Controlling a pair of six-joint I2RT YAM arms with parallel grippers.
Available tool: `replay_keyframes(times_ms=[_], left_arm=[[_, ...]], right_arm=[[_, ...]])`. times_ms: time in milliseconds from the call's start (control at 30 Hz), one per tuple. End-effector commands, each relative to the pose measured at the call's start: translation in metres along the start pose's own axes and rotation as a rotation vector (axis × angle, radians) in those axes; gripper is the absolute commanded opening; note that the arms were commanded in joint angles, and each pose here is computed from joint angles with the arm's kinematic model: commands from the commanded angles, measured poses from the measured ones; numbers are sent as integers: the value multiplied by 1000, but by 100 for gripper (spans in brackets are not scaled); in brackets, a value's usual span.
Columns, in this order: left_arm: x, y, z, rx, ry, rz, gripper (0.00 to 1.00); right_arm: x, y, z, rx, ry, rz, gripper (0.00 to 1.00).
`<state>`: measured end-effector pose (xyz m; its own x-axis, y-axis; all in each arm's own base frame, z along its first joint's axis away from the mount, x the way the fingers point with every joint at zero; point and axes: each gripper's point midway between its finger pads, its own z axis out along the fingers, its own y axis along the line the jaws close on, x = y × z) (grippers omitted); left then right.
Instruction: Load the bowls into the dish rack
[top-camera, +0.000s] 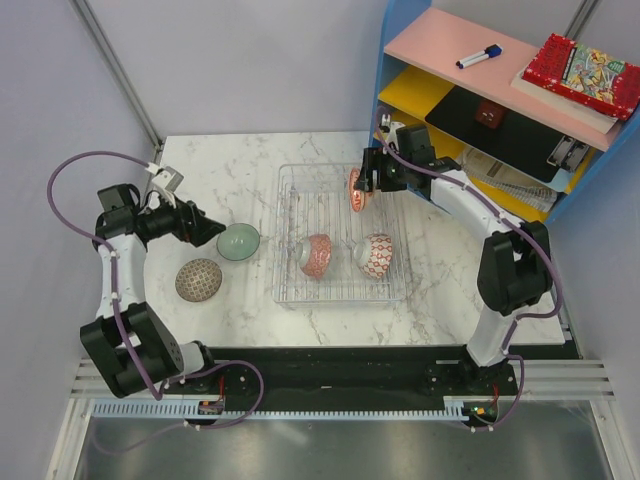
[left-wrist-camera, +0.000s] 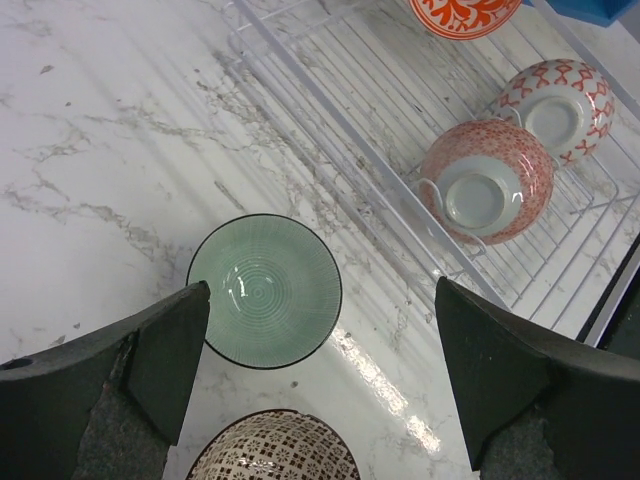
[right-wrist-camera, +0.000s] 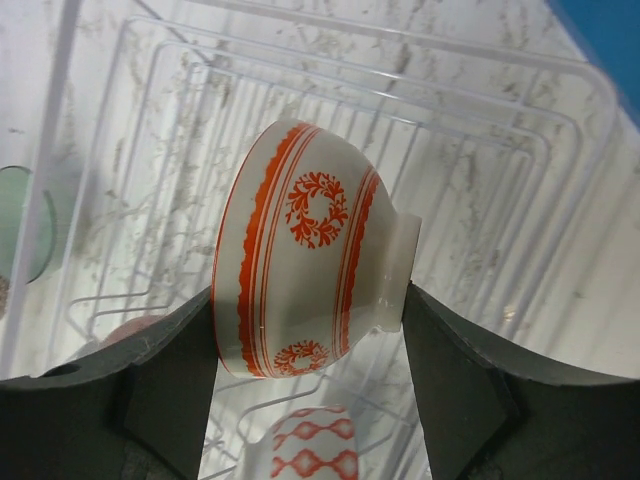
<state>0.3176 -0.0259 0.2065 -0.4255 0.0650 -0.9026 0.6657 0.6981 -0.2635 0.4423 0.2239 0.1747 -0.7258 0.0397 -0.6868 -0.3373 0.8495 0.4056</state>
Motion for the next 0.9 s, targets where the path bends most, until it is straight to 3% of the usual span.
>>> replay_keyframes(times_ms=[0, 200, 633, 867], left_arm=[[-8, 4, -10, -15, -64, 8, 100], [-7, 2, -16, -44, -87, 44, 100], [0, -4, -14, -9, -99, 31, 100], [0, -7, -13, 8, -106, 29, 100]], right_arm=[[-41, -8, -6, 135, -110, -157, 0], [-51, -4, -3, 277, -132, -290, 0], [-50, -13, 10, 628, -57, -592, 0], [-47, -19, 11, 720, 6, -683, 0]])
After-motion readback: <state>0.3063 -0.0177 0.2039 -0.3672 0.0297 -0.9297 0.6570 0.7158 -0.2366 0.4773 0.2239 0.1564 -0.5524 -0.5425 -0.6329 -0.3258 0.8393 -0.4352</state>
